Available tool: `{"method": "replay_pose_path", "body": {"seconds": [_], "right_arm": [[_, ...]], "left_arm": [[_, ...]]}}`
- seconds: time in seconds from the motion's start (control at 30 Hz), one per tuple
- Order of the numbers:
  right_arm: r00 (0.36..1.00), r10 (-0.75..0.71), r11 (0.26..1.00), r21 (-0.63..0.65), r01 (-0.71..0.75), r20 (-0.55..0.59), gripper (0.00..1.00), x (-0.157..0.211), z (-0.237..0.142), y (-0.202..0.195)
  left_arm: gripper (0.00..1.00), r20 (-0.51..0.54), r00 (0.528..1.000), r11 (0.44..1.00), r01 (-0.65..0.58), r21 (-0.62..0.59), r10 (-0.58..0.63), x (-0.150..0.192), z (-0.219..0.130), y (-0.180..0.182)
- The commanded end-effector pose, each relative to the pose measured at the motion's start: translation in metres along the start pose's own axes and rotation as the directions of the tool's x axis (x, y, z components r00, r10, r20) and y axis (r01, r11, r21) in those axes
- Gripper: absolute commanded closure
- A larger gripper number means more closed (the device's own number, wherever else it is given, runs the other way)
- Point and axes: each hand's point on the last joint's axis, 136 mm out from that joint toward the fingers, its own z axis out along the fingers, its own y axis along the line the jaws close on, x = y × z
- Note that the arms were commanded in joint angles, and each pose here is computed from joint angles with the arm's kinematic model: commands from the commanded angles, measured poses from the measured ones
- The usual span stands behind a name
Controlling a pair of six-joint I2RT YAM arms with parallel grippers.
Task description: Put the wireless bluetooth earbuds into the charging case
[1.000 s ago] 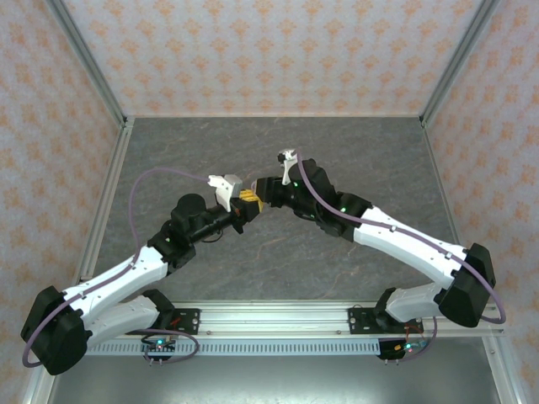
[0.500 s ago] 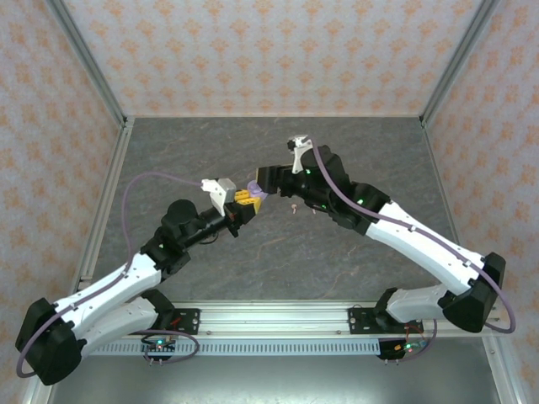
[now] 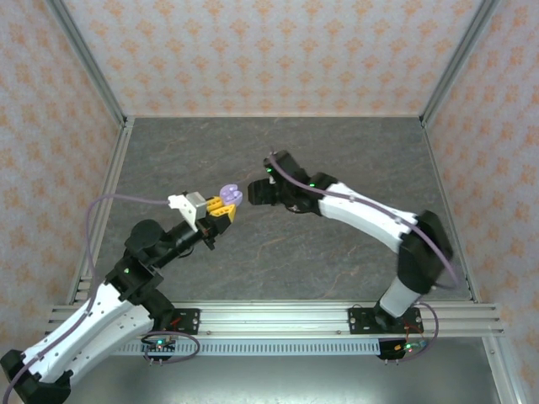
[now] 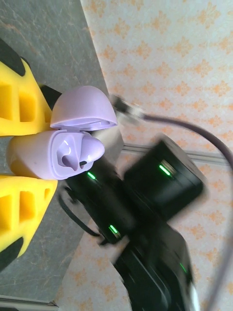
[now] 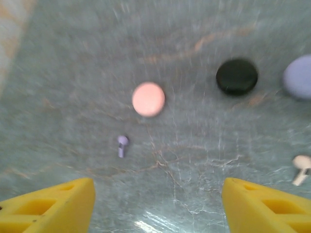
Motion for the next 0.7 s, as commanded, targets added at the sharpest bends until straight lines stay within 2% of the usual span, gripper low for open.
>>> {"method": "replay_pose_path", "body": {"seconds": [0.0,0.3,0.5,0.67], "right_arm": [[0.997,-0.018,0.999,-0.040,0.015,-0.078,0.31,0.012,0.025,0.030],[0.973,-0.087,0.994,0.046,0.099,-0.214,0.40,0.042,0.108,0.048],[0.952,-0.156,0.973,0.124,0.194,-0.263,0.44,0.057,0.139,0.049],[0.946,-0.167,0.965,0.152,0.215,-0.278,0.47,0.058,0.155,0.047]], "left_arm": [[1.00,-0.016,1.000,0.999,-0.022,-0.038,0.022,0.004,-0.016,0.004],[1.00,0.020,0.999,0.996,-0.041,-0.073,0.043,-0.005,-0.052,0.004],[1.00,0.015,0.998,0.994,-0.055,-0.091,0.057,-0.004,-0.059,0.006],[1.00,0.004,0.998,0.994,-0.058,-0.091,0.058,-0.001,-0.058,0.006]]}}
